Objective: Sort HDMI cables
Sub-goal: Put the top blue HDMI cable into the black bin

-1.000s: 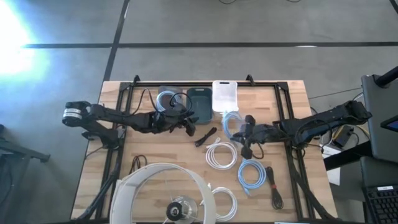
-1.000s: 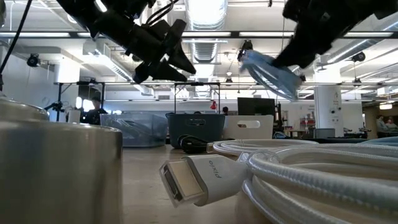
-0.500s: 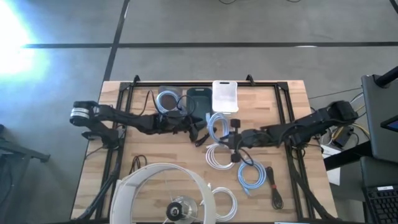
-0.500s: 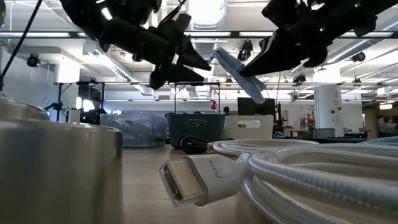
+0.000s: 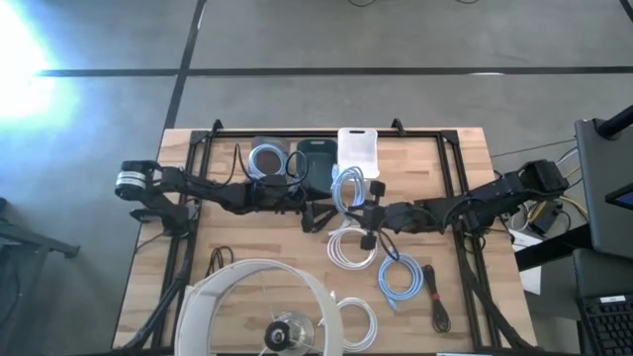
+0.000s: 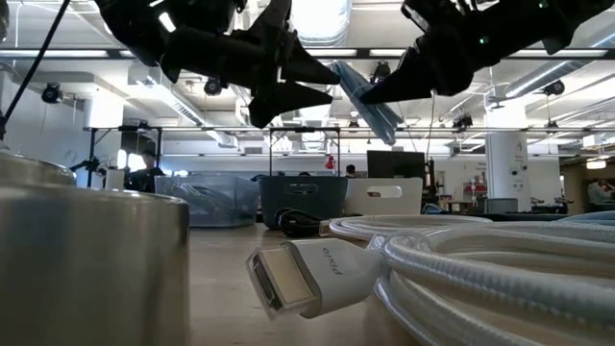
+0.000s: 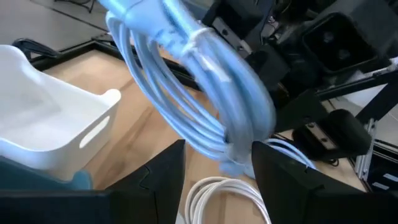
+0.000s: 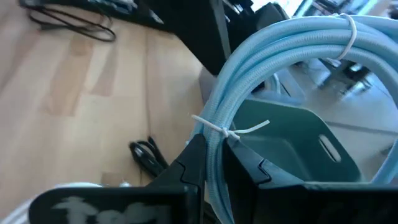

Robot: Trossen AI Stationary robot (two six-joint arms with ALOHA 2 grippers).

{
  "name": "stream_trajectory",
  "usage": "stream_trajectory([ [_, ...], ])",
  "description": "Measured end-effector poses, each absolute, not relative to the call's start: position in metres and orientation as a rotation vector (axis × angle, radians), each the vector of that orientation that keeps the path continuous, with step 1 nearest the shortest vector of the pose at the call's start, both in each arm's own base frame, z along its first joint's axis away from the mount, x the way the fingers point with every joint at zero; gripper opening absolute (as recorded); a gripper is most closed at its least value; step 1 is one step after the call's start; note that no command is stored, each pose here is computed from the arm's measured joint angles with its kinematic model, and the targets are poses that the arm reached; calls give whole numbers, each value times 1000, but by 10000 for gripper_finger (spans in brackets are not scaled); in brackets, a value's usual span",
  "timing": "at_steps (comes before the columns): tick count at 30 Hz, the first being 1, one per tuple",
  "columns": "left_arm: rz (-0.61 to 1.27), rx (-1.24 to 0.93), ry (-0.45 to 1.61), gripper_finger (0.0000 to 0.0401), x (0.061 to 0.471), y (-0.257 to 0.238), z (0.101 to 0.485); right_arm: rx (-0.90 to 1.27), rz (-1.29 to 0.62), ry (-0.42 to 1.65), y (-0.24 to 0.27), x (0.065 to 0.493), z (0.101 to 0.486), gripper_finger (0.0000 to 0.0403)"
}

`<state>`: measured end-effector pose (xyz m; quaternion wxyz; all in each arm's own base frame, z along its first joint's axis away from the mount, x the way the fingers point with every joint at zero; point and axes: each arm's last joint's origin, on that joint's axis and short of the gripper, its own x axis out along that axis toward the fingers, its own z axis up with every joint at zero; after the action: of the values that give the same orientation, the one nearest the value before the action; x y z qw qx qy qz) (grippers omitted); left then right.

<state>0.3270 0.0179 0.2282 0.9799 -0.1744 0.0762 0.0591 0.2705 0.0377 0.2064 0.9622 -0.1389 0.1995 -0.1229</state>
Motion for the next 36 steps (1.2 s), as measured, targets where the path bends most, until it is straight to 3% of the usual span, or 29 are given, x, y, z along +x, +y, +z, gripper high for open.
stream_trajectory([
  [12,-7,-276,96,188,334,12,227,-265,-195,375,39,273,208,34],
  [36,-65,-40,51,188,336,1,228,-188,-143,328,41,275,211,34],
])
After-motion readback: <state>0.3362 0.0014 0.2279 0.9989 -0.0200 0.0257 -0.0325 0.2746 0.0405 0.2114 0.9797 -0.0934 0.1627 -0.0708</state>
